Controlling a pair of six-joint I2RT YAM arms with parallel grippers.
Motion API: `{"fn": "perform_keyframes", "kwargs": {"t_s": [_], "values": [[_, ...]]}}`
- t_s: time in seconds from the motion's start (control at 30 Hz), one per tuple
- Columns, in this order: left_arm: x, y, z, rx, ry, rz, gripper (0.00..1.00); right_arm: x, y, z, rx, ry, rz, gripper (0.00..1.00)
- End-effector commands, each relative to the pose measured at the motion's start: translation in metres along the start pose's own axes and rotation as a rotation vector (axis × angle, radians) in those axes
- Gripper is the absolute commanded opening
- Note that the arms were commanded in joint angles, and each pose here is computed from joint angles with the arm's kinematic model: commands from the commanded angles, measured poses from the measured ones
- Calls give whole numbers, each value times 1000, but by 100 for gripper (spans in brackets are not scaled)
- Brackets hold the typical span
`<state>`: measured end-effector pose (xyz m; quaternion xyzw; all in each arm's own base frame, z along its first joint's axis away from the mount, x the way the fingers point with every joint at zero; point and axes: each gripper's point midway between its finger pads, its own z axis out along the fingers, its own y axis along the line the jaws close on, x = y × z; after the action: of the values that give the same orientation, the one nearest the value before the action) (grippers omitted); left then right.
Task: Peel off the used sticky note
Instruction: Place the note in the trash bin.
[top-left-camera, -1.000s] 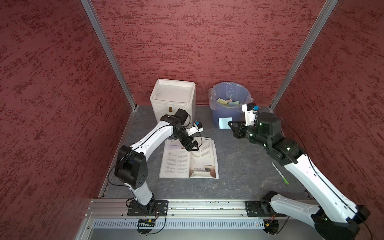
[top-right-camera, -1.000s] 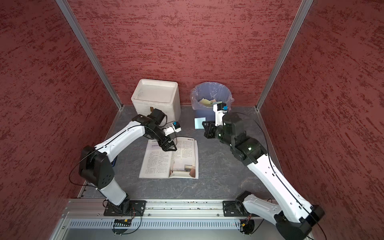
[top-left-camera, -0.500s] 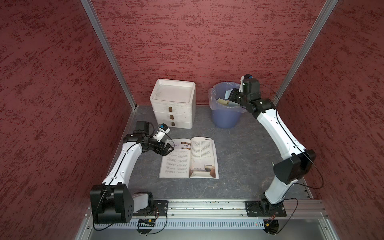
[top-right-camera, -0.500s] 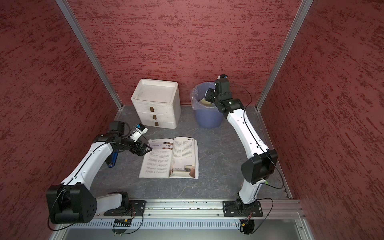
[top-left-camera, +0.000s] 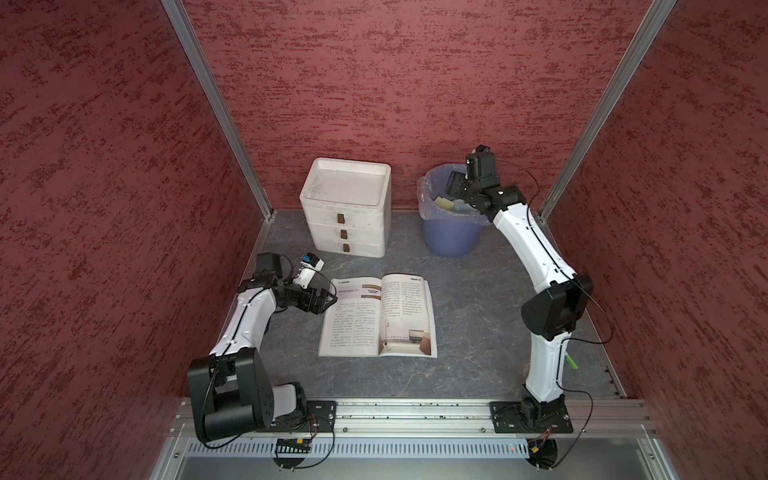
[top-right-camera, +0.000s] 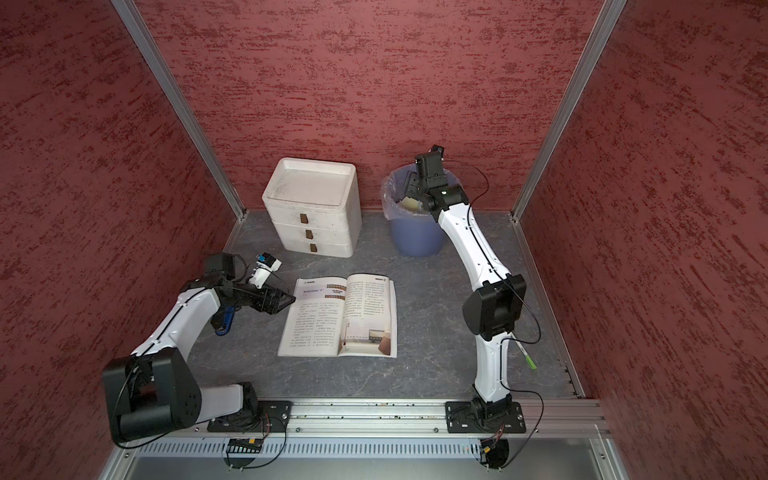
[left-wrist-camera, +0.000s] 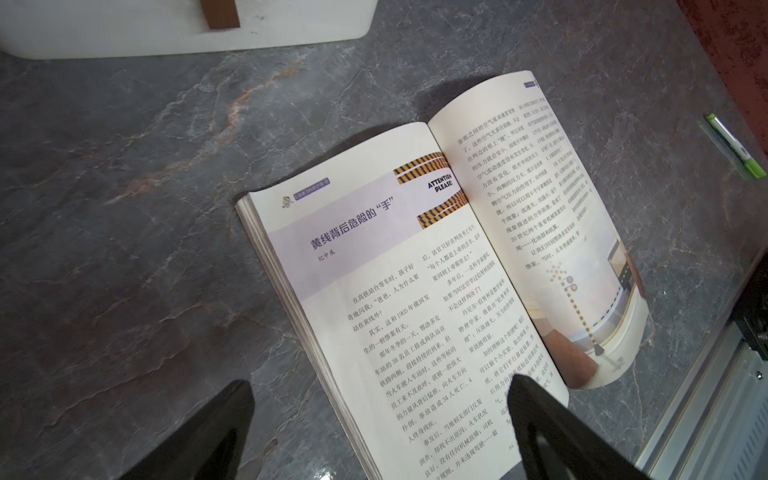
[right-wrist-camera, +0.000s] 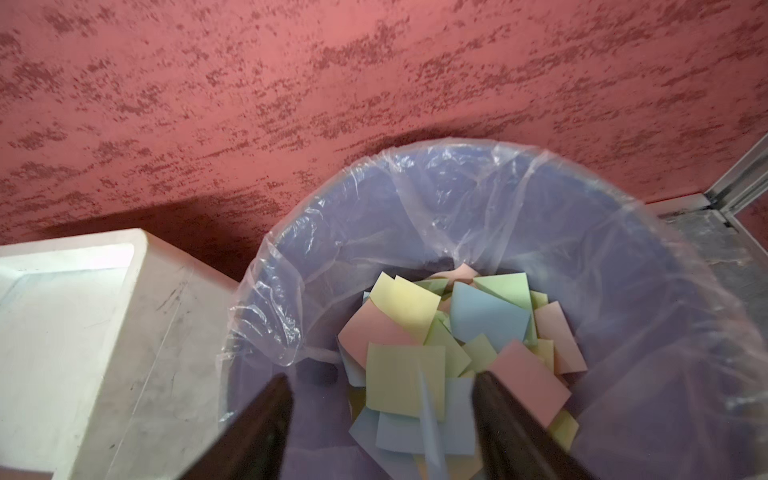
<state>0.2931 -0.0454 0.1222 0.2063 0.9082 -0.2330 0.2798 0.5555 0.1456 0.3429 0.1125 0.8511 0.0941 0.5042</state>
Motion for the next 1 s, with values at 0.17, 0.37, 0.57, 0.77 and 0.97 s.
{"fn": "perform_keyframes", "kwargs": {"t_s": [0.17,0.37,0.57,0.77,0.97], "values": [[8,-13,7,69,7,31,100,-29,4,-63,195,-113,-202,99],[14,-13,13,97,46,21,100,-28,7,-108,178,-175,-204,99],[31,-11,19,120,103,40,100,9,-11,-152,38,-153,-98,98],[44,-21,31,145,155,64,98,112,-28,-160,-54,56,-12,99],[56,-26,43,125,235,101,89,232,-35,-154,-164,252,112,98]]}}
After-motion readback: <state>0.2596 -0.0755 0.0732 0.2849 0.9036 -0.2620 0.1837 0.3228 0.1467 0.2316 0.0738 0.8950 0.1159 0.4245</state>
